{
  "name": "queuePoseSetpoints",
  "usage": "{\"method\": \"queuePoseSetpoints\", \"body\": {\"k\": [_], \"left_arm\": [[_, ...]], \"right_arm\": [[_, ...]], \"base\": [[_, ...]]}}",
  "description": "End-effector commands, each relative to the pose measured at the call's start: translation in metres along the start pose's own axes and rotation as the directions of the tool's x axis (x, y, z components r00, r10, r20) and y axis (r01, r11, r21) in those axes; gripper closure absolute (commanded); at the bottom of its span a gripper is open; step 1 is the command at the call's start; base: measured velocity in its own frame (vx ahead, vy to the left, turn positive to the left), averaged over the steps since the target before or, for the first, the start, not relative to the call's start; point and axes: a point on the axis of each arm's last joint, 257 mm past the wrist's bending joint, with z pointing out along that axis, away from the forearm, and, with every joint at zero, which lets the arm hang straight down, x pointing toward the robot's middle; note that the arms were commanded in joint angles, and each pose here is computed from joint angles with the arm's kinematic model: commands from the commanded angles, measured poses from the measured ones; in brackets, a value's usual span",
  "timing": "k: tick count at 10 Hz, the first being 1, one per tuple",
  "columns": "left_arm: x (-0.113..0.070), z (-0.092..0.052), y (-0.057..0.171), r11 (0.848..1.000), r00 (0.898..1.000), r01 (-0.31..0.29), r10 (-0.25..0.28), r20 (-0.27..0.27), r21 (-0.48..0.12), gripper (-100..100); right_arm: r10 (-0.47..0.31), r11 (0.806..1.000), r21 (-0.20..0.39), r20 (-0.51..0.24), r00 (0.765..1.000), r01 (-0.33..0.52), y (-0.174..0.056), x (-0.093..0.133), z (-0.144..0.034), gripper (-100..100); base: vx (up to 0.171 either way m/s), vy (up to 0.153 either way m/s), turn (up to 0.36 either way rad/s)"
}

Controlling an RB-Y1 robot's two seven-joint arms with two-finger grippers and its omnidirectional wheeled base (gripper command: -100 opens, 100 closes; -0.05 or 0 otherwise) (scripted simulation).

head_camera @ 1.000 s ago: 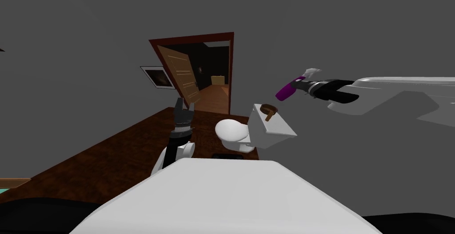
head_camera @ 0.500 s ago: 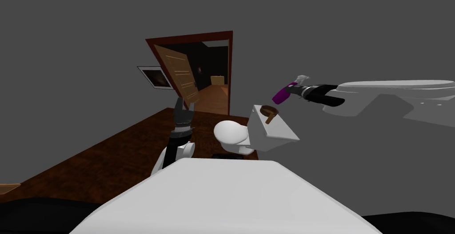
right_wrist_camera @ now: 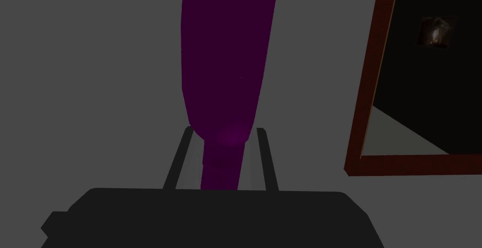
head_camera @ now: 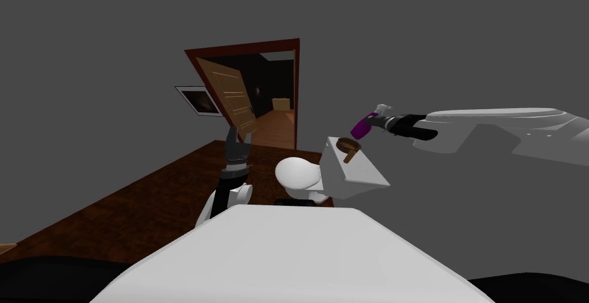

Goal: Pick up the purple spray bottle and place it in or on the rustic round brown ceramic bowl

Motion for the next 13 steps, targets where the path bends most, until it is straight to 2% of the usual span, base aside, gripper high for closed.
{"method": "queuePoseSetpoints", "body": {"k": [1, 3, 12, 13], "left_arm": [[0.0, 0.0, 0.0, 1.0, 1.0, 0.0, 0.0, 0.0, 0.0, 0], [0.0, 0.0, 0.0, 1.0, 1.0, 0.0, 0.0, 0.0, 0.0, 0], [0.0, 0.0, 0.0, 1.0, 1.0, 0.0, 0.0, 0.0, 0.0, 0], [0.0, 0.0, 0.0, 1.0, 1.0, 0.0, 0.0, 0.0, 0.0, 0]], "right_arm": [[-0.036, 0.999, -0.002, -0.035, 0.999, 0.036, 0.003, 0.016, 0.003, 100], [-0.071, 0.997, -0.007, -0.086, 0.994, 0.071, 0.007, 0.037, 0.005, 100], [-0.071, 0.997, -0.007, -0.086, 0.994, 0.071, 0.007, 0.037, 0.005, 100], [-0.075, 0.997, 0.02, -0.058, 0.995, 0.076, -0.006, 0.023, 0.007, 100]], "base": [[0.071, -0.032, -0.011], [0.002, 0.002, -0.007], [0.0, 0.0, 0.001], [-0.122, -0.018, 0.185]]}}
